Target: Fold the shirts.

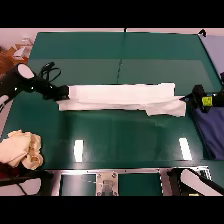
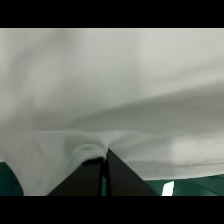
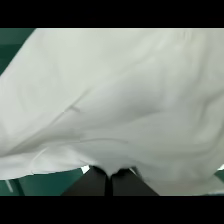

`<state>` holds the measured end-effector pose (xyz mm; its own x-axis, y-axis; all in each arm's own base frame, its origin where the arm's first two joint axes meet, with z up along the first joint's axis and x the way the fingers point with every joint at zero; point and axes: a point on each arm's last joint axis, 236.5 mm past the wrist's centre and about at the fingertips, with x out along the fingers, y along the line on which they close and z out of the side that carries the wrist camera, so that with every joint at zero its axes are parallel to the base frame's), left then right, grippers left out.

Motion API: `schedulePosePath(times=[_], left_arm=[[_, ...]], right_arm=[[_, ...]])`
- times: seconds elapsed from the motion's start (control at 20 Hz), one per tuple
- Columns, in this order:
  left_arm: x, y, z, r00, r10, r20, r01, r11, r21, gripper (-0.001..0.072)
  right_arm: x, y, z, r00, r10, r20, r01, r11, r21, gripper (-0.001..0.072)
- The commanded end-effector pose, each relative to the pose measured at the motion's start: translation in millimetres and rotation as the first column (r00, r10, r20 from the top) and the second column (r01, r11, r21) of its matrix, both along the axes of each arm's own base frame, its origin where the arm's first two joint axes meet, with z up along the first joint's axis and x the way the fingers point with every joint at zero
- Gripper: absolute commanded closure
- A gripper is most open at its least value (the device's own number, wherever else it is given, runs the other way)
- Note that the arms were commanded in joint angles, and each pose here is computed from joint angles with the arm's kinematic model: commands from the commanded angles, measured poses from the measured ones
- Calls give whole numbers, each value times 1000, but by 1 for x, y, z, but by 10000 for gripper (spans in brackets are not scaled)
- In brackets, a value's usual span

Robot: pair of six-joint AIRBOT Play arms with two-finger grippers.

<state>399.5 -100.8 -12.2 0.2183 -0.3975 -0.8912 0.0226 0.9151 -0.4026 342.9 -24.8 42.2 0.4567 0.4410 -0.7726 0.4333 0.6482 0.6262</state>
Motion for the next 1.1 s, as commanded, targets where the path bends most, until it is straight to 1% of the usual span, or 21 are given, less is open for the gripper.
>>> schedulePosePath(times=[0.0,0.1,0.15,0.2,0.25,0.3,0.35,0.4,0.5,0.55,0.65,0.7,0.75,0.8,0.95,1.05], left_arm=[[52,-9,-7,1000,-5,30,5,1000,-16,685],[70,-16,-29,1000,0,8,0,999,-34,681],[79,-19,-37,1000,16,11,-16,999,-51,507],[92,-24,-43,998,52,36,-49,995,-81,192],[106,-23,-44,993,88,75,-81,993,-91,63],[119,-18,-41,985,119,127,-108,990,-86,63],[133,-10,-33,973,152,171,-138,986,-90,63],[141,0,-21,965,178,190,-162,982,-99,62],[146,17,1,964,188,186,-169,979,-114,62],[142,23,12,970,177,164,-159,980,-120,63],[129,29,29,984,133,118,-119,985,-123,63],[123,29,36,989,111,99,-98,987,-124,63],[119,27,41,992,88,88,-77,989,-123,63],[116,24,46,994,72,83,-61,990,-128,62],[115,8,53,995,58,81,-43,983,-176,63],[113,-4,57,996,44,82,-27,979,-201,63]], right_arm=[[63,-12,-14,999,-5,38,5,1000,-18,695],[92,-14,-37,1000,5,26,-5,1000,-23,695],[106,-16,-52,1000,12,20,-11,1000,-28,695],[116,-18,-66,1000,6,9,-6,1000,-28,694],[126,-22,-80,1000,-2,-3,2,1000,-28,676],[133,-26,-92,1000,-8,-13,8,1000,-27,635],[139,-31,-101,1000,4,-10,-4,999,-36,627],[143,-37,-104,1000,22,-5,-22,999,-43,591],[138,-52,-95,999,44,-6,-44,999,-31,274],[132,-59,-86,995,97,7,-97,995,-36,178],[115,-80,-74,981,191,17,-190,980,-64,173],[110,-92,-73,983,185,14,-183,981,-67,173],[105,-101,-75,984,179,11,-177,982,-63,151],[100,-104,-81,985,175,-5,-175,984,-44,134],[93,-98,-113,972,230,-39,-230,973,8,134],[99,-85,-130,966,257,-25,-255,964,80,134]])
